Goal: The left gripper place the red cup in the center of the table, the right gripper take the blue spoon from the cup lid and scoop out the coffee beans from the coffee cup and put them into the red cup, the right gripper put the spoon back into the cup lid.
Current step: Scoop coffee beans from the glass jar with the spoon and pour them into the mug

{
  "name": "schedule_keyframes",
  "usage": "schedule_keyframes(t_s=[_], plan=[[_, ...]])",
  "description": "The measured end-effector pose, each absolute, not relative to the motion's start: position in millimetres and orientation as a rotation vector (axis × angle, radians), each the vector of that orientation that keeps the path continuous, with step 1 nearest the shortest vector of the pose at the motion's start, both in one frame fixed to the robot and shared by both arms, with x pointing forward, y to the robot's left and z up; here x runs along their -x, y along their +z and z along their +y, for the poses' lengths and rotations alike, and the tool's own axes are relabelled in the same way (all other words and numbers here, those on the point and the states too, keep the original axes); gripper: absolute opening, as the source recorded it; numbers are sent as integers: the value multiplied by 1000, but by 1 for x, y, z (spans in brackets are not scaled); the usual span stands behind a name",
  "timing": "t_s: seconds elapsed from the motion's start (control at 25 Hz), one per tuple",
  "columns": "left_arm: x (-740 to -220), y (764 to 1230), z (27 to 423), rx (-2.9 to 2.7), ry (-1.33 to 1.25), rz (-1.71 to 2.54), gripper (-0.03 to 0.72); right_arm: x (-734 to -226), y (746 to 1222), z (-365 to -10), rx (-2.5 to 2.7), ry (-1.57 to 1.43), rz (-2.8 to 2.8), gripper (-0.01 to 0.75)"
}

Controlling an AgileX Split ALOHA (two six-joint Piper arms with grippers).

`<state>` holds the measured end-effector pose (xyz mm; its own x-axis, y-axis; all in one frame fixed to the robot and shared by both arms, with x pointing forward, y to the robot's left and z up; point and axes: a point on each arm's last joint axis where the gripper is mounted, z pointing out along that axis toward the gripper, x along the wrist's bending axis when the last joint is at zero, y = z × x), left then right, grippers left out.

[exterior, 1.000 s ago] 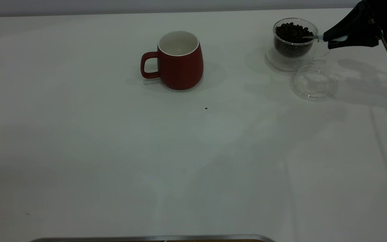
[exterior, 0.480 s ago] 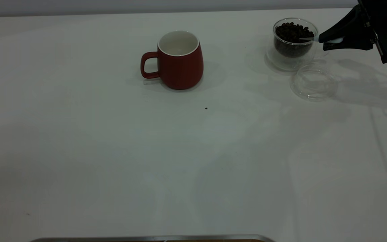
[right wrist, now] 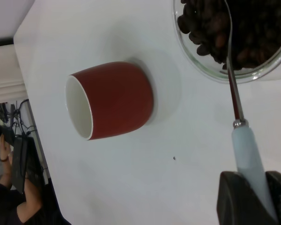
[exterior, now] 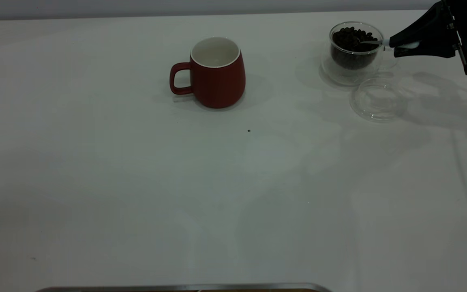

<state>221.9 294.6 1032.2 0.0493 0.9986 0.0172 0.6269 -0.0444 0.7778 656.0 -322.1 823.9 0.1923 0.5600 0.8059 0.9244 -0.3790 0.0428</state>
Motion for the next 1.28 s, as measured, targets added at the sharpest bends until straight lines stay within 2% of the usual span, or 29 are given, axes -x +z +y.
schedule_keyframes(t_s=[1.28], plan=[[-222,1032,295,-1738,802,1636,474,-655,832,-335,1964,-1152,-1295,109]])
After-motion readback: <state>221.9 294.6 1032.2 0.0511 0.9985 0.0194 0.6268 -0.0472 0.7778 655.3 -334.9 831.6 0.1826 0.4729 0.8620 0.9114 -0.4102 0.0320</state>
